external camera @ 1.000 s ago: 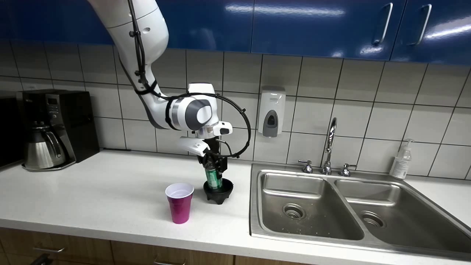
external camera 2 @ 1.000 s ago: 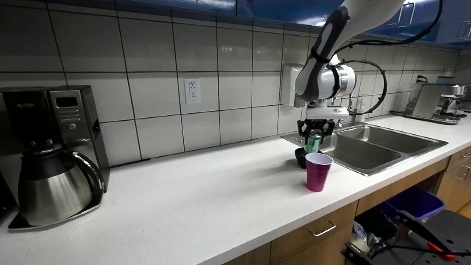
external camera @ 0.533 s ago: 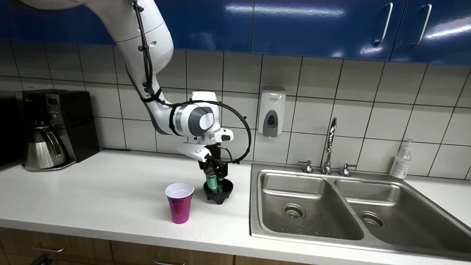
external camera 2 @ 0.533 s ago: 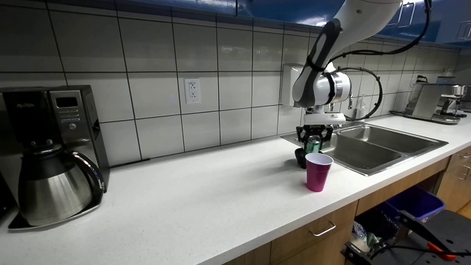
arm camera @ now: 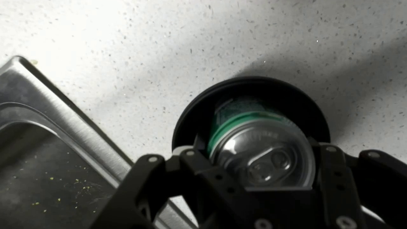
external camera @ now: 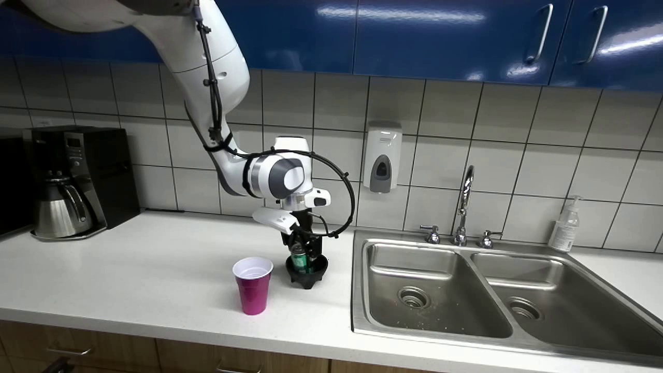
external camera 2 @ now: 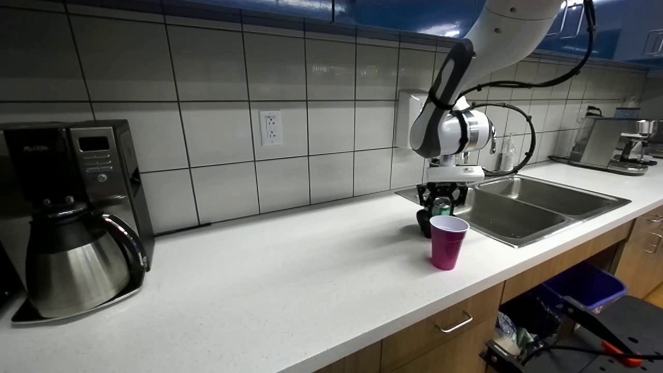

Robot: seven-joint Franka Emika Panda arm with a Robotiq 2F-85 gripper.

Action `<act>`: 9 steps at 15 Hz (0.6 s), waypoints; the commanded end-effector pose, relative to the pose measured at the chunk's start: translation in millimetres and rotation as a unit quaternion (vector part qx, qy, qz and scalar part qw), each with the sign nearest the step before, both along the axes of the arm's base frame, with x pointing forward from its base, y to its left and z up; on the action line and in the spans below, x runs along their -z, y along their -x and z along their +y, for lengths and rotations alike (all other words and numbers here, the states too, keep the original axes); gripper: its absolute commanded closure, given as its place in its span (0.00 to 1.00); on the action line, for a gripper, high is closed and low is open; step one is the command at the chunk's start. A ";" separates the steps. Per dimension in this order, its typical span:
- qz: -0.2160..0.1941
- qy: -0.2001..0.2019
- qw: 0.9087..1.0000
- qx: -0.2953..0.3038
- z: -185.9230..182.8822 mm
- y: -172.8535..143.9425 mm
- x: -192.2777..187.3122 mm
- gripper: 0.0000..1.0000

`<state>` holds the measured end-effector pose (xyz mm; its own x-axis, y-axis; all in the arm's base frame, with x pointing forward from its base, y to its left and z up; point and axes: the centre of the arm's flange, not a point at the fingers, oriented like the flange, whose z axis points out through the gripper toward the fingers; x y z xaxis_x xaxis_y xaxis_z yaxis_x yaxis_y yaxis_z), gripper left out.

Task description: Put the green can in the black bowl.

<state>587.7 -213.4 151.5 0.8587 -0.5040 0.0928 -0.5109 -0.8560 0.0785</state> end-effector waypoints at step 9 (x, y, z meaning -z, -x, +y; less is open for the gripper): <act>0.000 -0.011 1.000 0.001 -9.7 -10.0 -10.2 0.00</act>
